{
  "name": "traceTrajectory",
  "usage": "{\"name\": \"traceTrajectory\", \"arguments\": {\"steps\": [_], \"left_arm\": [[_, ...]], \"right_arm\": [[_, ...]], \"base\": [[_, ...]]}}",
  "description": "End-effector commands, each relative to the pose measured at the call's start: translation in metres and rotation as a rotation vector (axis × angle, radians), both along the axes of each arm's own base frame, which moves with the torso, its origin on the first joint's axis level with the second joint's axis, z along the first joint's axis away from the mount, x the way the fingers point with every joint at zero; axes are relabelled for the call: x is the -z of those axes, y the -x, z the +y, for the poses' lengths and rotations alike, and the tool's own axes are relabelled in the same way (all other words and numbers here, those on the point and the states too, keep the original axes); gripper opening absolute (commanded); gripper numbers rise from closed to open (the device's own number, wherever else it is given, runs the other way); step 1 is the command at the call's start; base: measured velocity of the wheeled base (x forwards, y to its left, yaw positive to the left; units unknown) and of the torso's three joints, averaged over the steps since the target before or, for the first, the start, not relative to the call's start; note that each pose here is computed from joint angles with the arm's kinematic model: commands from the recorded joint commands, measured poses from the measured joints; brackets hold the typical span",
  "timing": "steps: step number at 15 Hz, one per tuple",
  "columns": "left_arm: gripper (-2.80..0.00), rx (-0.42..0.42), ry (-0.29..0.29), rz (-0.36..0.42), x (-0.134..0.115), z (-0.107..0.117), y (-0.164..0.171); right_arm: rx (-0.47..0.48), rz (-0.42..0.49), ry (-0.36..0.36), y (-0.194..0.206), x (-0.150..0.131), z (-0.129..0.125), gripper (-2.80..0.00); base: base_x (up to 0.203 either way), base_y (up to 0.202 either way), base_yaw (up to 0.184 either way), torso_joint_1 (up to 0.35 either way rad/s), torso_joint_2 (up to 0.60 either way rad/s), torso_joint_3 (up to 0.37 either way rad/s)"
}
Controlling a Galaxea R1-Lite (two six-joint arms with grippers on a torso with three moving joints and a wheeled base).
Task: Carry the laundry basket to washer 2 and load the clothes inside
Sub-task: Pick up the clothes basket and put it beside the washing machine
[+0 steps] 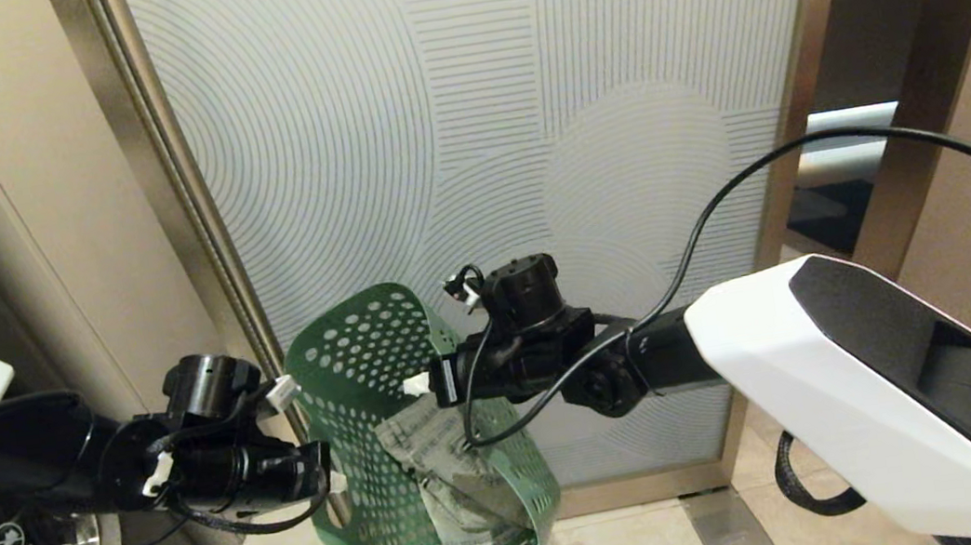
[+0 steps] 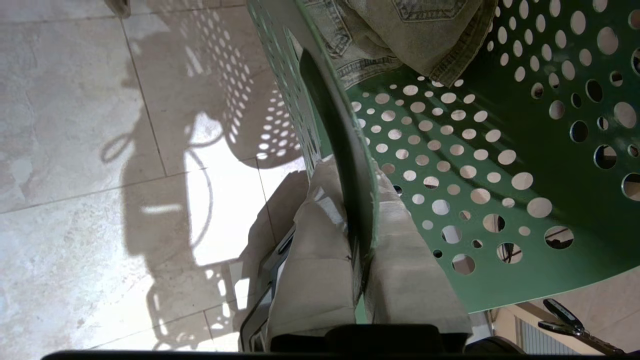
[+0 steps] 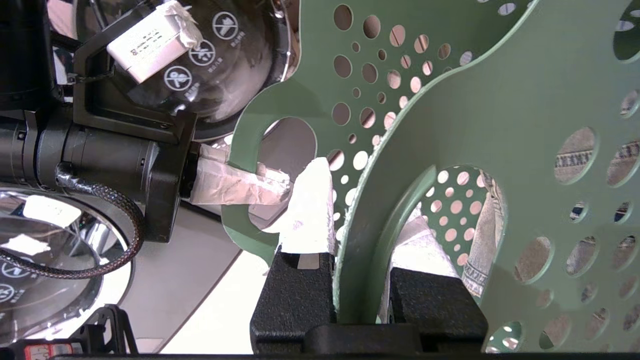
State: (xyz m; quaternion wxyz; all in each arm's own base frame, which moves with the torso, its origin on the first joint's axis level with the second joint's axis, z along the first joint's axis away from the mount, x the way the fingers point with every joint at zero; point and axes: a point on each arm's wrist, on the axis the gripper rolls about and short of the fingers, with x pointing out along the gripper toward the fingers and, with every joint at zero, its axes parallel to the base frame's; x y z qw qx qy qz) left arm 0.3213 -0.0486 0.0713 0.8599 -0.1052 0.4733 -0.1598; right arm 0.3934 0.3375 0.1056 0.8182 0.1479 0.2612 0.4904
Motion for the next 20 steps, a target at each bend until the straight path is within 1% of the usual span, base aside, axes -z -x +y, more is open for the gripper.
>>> {"name": "traceTrajectory", "arguments": {"steps": [1,6,9,14,20], "left_arm": [[-2.80,0.000,0.002,0.003,0.0015,-0.0002,-0.0007],[-2.80,0.002,0.001,-0.001,0.0005,-0.0002,-0.0010],[-2.80,0.028,-0.015,-0.010,-0.0003,0.0000,0.0007],[-2.80,0.029,-0.014,-0.013,-0.0019,0.0001,0.0016],[-2.80,0.029,-0.014,-0.010,-0.0015,0.0001,0.0020]], "right_arm": [[-0.002,0.006,0.000,-0.0001,0.0018,0.0002,-2.80],[0.003,-0.011,0.000,-0.0025,0.0044,0.0020,-2.80],[0.002,-0.020,-0.005,-0.0035,0.0063,0.0028,-2.80],[0.000,-0.039,-0.016,-0.0038,0.0081,0.0041,-2.80],[-0.003,-0.040,-0.014,-0.0028,0.0087,0.0044,-2.80]], "base": [[0.000,0.000,0.000,0.000,0.00,0.085],[0.000,0.000,0.000,0.003,0.00,0.014],[0.000,0.000,0.000,0.000,0.00,0.000],[0.000,0.000,0.000,0.000,0.00,0.000],[0.000,0.000,0.000,0.000,0.00,0.000]]}}
